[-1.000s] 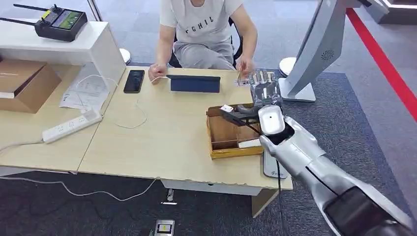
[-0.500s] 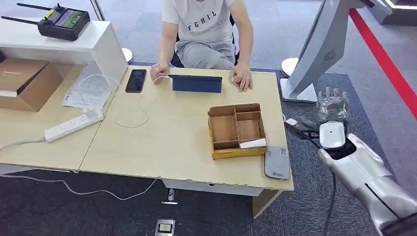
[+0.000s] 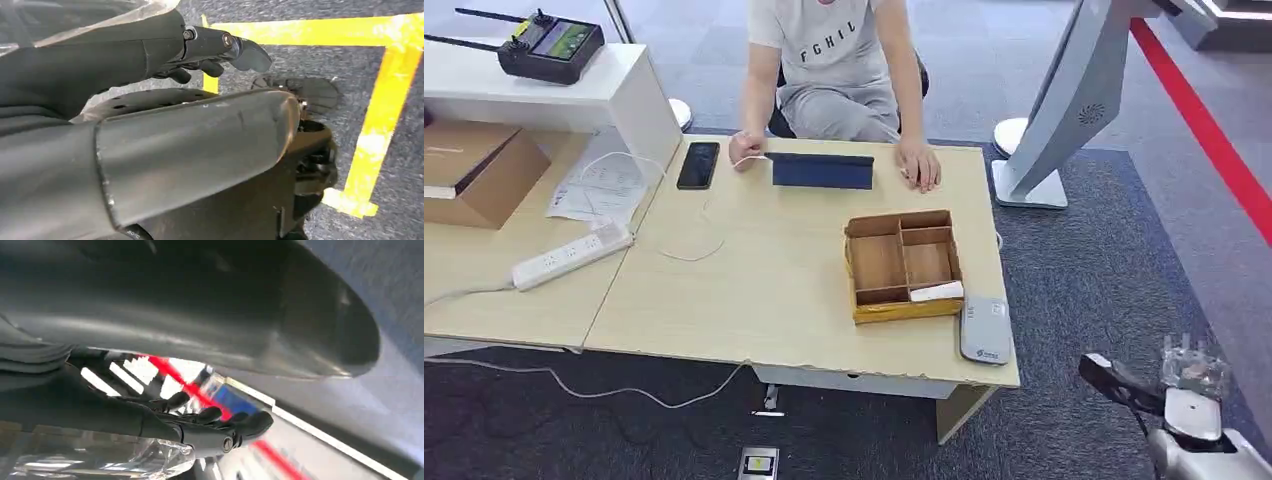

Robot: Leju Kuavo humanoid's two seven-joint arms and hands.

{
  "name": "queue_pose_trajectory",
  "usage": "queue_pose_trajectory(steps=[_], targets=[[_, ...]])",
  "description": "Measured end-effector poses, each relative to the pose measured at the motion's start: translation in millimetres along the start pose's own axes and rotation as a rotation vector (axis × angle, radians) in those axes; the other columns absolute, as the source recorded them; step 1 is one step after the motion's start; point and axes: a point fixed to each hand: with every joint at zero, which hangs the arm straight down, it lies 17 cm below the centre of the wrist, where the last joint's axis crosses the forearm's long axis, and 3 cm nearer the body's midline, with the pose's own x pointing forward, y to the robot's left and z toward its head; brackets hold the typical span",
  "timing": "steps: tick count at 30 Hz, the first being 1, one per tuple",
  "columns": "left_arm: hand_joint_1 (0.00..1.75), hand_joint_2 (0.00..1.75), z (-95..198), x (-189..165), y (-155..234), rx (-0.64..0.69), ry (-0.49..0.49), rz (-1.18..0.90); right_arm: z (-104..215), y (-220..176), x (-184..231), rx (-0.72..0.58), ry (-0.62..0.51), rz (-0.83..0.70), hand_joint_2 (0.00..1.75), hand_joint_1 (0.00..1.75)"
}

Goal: Pass the card to the sensor for recognition and then transmit it.

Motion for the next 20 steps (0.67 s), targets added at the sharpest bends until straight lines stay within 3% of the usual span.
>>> queue_pose_trajectory(steps=[3,9,12,20], targets=[[0.00,0.00,0.1,-5.4,2.0,0.006,0.006,0.019,18.7,42.9,21.4,0.080,-0.055,-0.292,0.00,0.00],[0.00,0.00,0.2,-7.8,2.7,0.008,0.008,0.035,52.9,101.5,47.6,0.205,-0.075,-0.581,0.00,0.00],[0.00,0.00,0.4,-6.0,1.0,-0.003,-0.002,0.035,77.6,124.6,73.8,0.244,-0.101,-0.813,0.00,0.00],[0.00,0.00,0.0,-6.5,3.3,0.006,0.009,0.044,173.2,230.4,117.6,0.556,0.231,-1.088,0.00,0.00]])
